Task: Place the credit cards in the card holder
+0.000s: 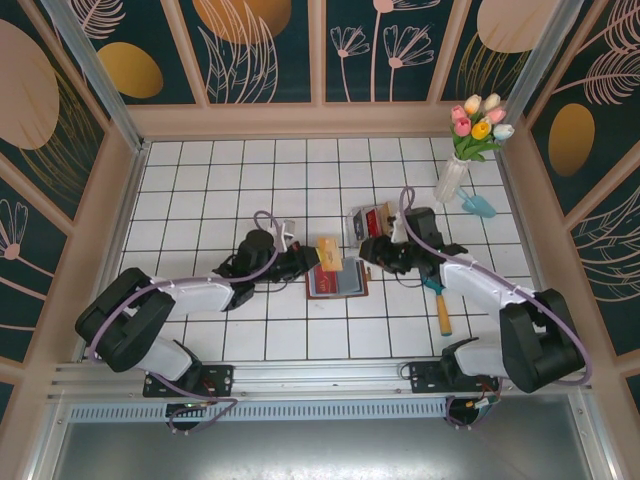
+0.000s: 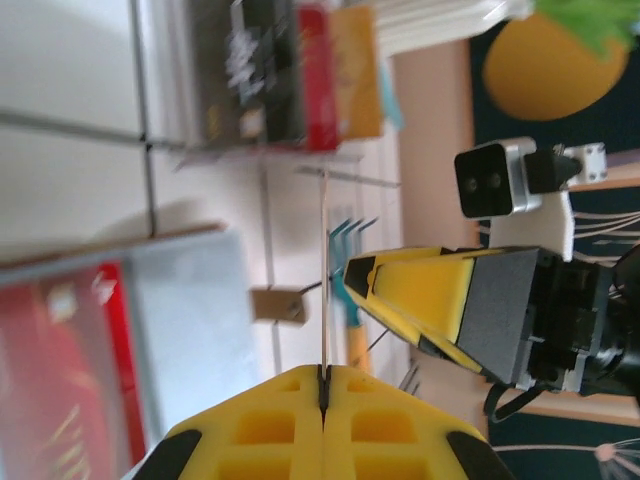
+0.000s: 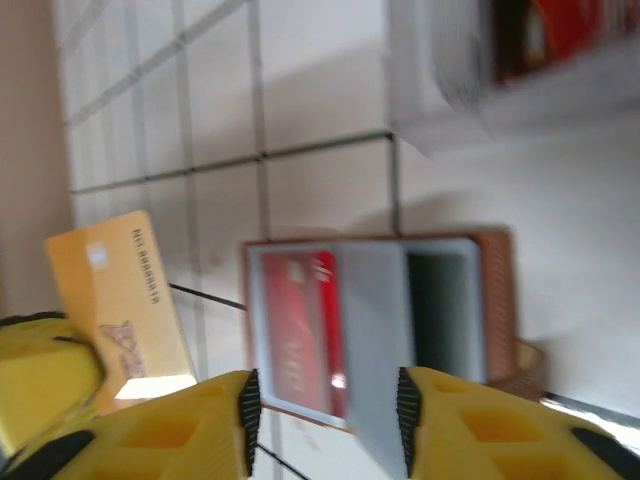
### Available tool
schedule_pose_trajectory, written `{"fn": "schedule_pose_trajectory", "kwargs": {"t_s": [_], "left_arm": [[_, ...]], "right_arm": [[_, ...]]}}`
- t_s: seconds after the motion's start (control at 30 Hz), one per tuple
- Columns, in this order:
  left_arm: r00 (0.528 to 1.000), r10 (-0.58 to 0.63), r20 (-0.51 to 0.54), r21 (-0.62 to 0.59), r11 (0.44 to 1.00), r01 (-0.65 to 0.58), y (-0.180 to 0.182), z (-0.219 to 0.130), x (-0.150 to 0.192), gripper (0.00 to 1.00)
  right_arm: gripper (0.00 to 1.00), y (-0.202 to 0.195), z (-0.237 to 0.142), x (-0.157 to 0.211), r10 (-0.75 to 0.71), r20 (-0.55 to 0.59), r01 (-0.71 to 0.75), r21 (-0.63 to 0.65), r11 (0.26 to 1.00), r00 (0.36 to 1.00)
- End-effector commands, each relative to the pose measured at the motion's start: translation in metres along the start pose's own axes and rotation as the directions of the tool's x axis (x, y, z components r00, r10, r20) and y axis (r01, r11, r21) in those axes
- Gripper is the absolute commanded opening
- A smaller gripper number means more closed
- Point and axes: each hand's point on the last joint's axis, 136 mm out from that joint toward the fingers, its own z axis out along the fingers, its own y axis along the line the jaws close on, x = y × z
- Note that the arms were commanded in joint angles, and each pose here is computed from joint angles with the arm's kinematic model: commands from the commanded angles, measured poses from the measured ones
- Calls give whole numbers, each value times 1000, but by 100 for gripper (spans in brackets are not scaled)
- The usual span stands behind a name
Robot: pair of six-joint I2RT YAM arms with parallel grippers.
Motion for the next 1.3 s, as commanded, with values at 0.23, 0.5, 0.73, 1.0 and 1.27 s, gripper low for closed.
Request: {"fn": "schedule_pose_trajectory", "kwargs": {"t_s": [0.23, 0.5, 0.73, 1.0, 1.27], "left_arm": [[1000, 0, 31, -166, 986, 5, 42, 7, 12, 0], [1000, -2, 24, -187, 982, 7, 48, 6, 14, 0], [1000, -9, 8, -212, 977, 10, 55, 8, 17, 0], [1000, -9, 4, -230, 973, 10, 61, 8, 19, 0], [1000, -21, -10, -210, 977, 18, 60, 14, 20, 0]], "right_arm": [[57, -24, 22, 13, -54, -15, 56, 159, 986, 998], [63, -46, 34, 16, -118, -60, 131, 367, 921, 991], [64, -62, 35, 16, -130, -74, 150, 465, 872, 989], [60, -65, 39, 21, -132, -104, 165, 466, 869, 986], [60, -77, 43, 28, -121, -132, 170, 490, 855, 984]]}}
